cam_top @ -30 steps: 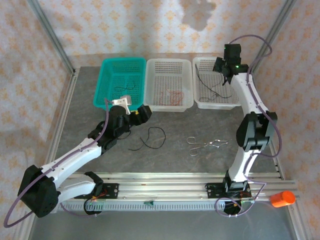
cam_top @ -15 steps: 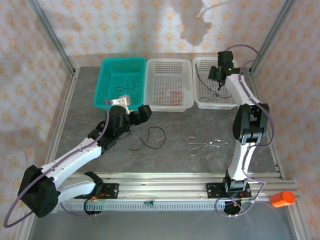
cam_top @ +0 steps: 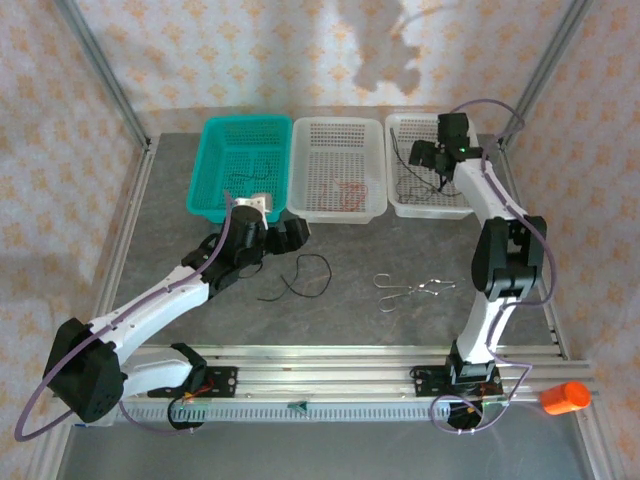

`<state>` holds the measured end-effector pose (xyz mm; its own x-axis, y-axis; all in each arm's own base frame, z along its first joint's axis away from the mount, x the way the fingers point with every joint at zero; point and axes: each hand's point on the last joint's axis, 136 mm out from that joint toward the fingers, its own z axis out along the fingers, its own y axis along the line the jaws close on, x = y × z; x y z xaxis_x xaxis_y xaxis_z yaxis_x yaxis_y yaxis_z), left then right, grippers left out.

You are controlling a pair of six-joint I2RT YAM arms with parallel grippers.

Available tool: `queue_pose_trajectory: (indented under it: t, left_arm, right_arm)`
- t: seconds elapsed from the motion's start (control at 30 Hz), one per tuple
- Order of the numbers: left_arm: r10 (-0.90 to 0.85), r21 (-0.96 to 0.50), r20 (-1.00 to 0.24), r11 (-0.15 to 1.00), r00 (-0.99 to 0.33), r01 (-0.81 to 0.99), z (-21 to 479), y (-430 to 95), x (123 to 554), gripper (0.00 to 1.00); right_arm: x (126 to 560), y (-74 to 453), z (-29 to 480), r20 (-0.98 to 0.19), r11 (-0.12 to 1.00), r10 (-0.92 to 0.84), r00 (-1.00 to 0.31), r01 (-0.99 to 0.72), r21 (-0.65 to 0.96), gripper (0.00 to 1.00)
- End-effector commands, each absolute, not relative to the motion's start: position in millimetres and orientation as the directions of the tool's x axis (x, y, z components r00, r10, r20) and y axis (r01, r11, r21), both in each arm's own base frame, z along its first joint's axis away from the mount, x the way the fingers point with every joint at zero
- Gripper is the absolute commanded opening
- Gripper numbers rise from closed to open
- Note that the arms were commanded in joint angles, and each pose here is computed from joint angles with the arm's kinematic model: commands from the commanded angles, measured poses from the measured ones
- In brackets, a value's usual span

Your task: Untangle the cables

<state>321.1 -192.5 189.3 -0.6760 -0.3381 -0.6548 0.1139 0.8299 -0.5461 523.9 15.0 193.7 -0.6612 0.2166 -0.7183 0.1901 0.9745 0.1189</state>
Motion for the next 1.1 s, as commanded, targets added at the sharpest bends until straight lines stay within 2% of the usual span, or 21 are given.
queue_pose_trajectory:
  t: [0.0,0.23,0.37,0.43,0.6,0.67,0.73,0.9,1.07]
  left_arm:
    - [-0.291,-0.54,-0.647,0.827,-0.705,0.155,193.3,-199.8,312.5,0.99]
    - [-0.288,-0.575,-0.613,0.801,-0.736,0.166,196.1,-208.1,307.0,0.99]
    - [-0.279,-0.566,-0.586,0.812,-0.761,0.138,192.5,-205.9,303.2,0.97]
    - [-0.262,-0.543,-0.568,0.832,-0.78,0.115,183.2,-202.8,301.8,0.93]
    - [-0.265,-0.515,-0.542,0.855,-0.798,0.066,166.7,-193.0,300.6,0.9]
    - [-0.298,-0.54,-0.528,0.841,-0.795,0.043,165.5,-188.1,302.3,0.88]
    - [-0.34,-0.58,-0.515,0.815,-0.787,0.027,166.8,-183.6,304.5,0.88]
    - [-0.439,-0.674,-0.471,0.739,-0.765,-0.009,170.8,-167.0,308.4,0.87]
    - [-0.545,-0.751,-0.416,0.657,-0.728,-0.064,170.8,-139.6,310.8,0.86]
  right_arm:
    - [513.1,16.8,255.9,-0.809,0.969,0.242,-0.535,0.184,0.168,0.9]
    - [477.3,63.0,272.6,-0.81,0.971,0.238,-0.536,0.145,0.189,0.9]
    - [443.0,103.5,277.0,-0.815,0.965,0.26,-0.518,0.121,0.231,0.8]
    - [428.3,123.0,273.6,-0.796,0.956,0.287,-0.532,0.103,0.276,0.79]
    - [386.0,174.7,248.0,-0.72,0.936,0.327,-0.612,0.107,0.334,0.75]
    - [366.2,194.3,235.4,-0.687,0.924,0.355,-0.634,0.126,0.361,0.66]
    - [348.4,211.1,224.1,-0.662,0.913,0.379,-0.646,0.144,0.382,0.64]
    - [315.7,251.2,193.1,-0.595,0.894,0.398,-0.698,0.152,0.421,0.62]
    - [297.7,300.1,162.5,-0.525,0.898,0.34,-0.78,0.104,0.428,0.62]
